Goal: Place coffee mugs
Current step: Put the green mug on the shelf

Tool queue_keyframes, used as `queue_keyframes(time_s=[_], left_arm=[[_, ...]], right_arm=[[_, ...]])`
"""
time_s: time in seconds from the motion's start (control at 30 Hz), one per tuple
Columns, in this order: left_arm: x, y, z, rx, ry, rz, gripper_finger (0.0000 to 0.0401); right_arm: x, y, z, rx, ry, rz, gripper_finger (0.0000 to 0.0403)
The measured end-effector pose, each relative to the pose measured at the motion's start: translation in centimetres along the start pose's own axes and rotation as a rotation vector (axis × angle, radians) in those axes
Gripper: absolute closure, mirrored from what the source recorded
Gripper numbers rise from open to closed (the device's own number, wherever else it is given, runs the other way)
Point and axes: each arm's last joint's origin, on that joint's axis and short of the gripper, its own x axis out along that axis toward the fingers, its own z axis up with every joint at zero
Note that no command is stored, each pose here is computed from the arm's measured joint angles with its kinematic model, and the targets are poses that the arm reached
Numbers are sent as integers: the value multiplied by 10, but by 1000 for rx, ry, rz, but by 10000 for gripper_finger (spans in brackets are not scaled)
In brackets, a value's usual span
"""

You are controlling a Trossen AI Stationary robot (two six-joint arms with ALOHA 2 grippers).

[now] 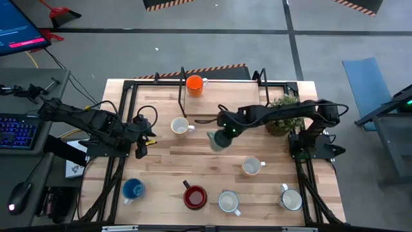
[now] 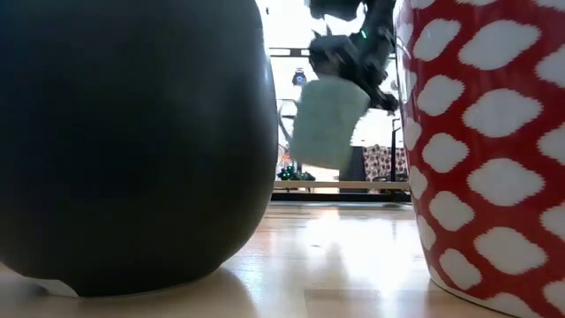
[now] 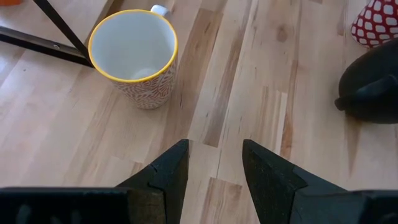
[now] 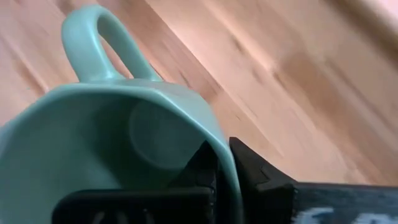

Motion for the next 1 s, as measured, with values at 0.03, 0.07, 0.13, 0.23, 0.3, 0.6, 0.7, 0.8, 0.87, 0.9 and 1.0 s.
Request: queue_keyframes(time_s=[0.03, 0.07, 0.13, 0.23, 0.3, 0.6, 0.7, 0.8, 0.87, 0.9, 1.0], left_arm=[[0, 0, 0, -5, 0, 0, 261], [0, 0, 0, -7, 0, 0, 261], [0, 0, 0, -8, 0, 0, 261], [0, 0, 0, -7, 0, 0, 261], [0, 0, 0, -7, 0, 0, 261], [0, 0, 0, -7, -1, 0, 261], [0, 0, 0, -7, 0, 0, 261], [0, 0, 0, -7, 0, 0, 261], [0, 0, 0, -9, 0, 0, 261], [0, 0, 0, -8, 0, 0, 261], [0, 0, 0, -11, 0, -1, 261]], right_arm=[[-7, 5, 4, -4, -20, 5, 402], [-14, 10, 8, -8, -39, 12, 402], [-31, 17, 19, -21, -94, 18, 402], [-59, 19, 40, -39, -180, 11, 402], [-74, 12, 55, -31, -209, -14, 402], [-102, -52, 127, 102, -230, -144, 402], [-98, -75, 147, 146, -210, -186, 403], [-84, -93, 162, 176, -154, -184, 403], [-71, -102, 167, 189, -105, -191, 403], [-65, -104, 170, 189, -85, -190, 403], [-46, -113, 174, 199, -34, -201, 403]])
